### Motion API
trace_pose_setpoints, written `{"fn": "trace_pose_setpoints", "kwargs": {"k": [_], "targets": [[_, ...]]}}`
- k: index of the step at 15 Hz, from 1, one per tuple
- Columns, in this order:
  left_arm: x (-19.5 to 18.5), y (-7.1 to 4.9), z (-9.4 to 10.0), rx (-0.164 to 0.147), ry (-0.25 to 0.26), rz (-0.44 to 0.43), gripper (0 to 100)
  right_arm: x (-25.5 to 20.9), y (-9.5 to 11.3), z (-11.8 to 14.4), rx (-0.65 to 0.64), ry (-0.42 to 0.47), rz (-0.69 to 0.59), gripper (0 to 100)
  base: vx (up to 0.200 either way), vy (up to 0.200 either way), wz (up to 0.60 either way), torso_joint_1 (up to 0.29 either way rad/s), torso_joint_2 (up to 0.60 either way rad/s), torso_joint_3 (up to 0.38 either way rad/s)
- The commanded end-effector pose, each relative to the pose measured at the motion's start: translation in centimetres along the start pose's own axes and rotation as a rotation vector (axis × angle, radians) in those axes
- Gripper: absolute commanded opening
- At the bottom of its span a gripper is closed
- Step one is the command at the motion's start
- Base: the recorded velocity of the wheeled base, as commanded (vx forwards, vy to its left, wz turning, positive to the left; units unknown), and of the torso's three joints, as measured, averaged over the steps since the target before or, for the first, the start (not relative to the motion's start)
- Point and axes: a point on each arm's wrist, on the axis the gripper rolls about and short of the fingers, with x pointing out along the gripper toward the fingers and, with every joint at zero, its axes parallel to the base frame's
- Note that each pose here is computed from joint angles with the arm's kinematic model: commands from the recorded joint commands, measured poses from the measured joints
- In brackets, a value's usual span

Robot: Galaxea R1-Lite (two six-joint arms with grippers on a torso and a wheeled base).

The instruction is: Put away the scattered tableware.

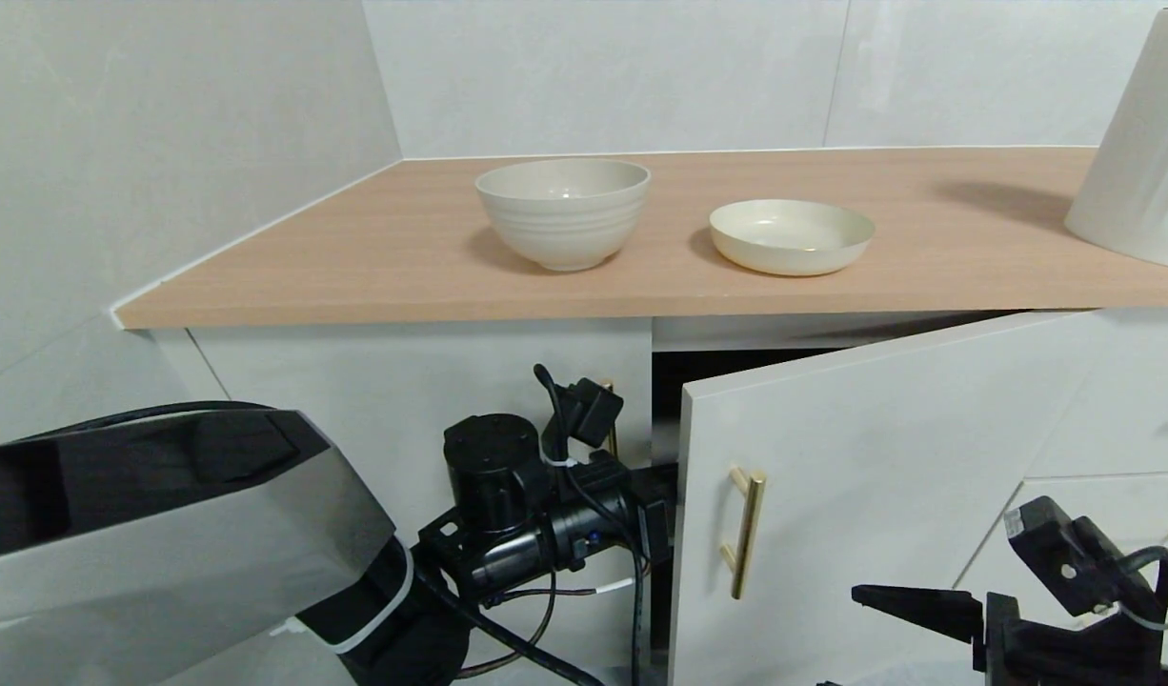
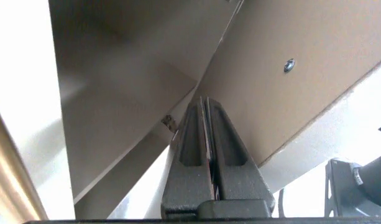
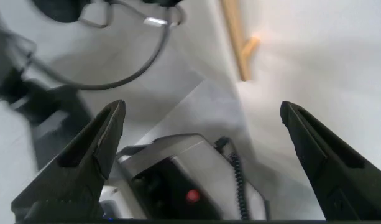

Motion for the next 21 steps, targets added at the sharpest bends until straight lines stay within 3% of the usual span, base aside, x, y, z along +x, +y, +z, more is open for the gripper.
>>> {"fn": "trace_pose_setpoints", "kwargs": {"k": [1, 3, 7, 15, 19, 21], "targets": [[-0.1, -0.2, 0.3, 0.004, -0.007, -0.004, 0, -0.4, 0.6, 0.2, -0.012, -0.016, 0.028, 100, 0.0, 0.0, 0.0, 0.0, 0.0, 0.0], [0.2, -0.5, 0.2, 0.005, -0.004, -0.016, 0, -0.3, 0.6, 0.3, -0.013, -0.017, 0.029, 100, 0.0, 0.0, 0.0, 0.0, 0.0, 0.0], [0.3, -0.6, -0.1, -0.001, 0.011, -0.016, 0, -0.4, 0.6, 0.2, -0.012, -0.016, 0.028, 100, -0.2, 0.0, 0.0, 0.002, 0.0, -0.001], [1.1, 0.2, -1.1, -0.012, 0.026, 0.004, 0, -0.4, 0.6, 0.2, -0.014, -0.015, 0.03, 100, 0.0, 0.0, 0.0, 0.0, 0.0, 0.0], [1.4, 0.2, -0.7, -0.007, 0.014, 0.002, 0, -0.4, 0.6, 0.2, -0.014, -0.016, 0.027, 100, -0.2, 0.0, 0.0, 0.011, 0.0, -0.001], [1.7, 0.5, -0.8, -0.009, 0.019, 0.005, 0, -0.4, 0.6, 0.2, -0.014, -0.015, 0.03, 100, 0.0, 0.0, 0.0, 0.0, 0.0, 0.0]]}}
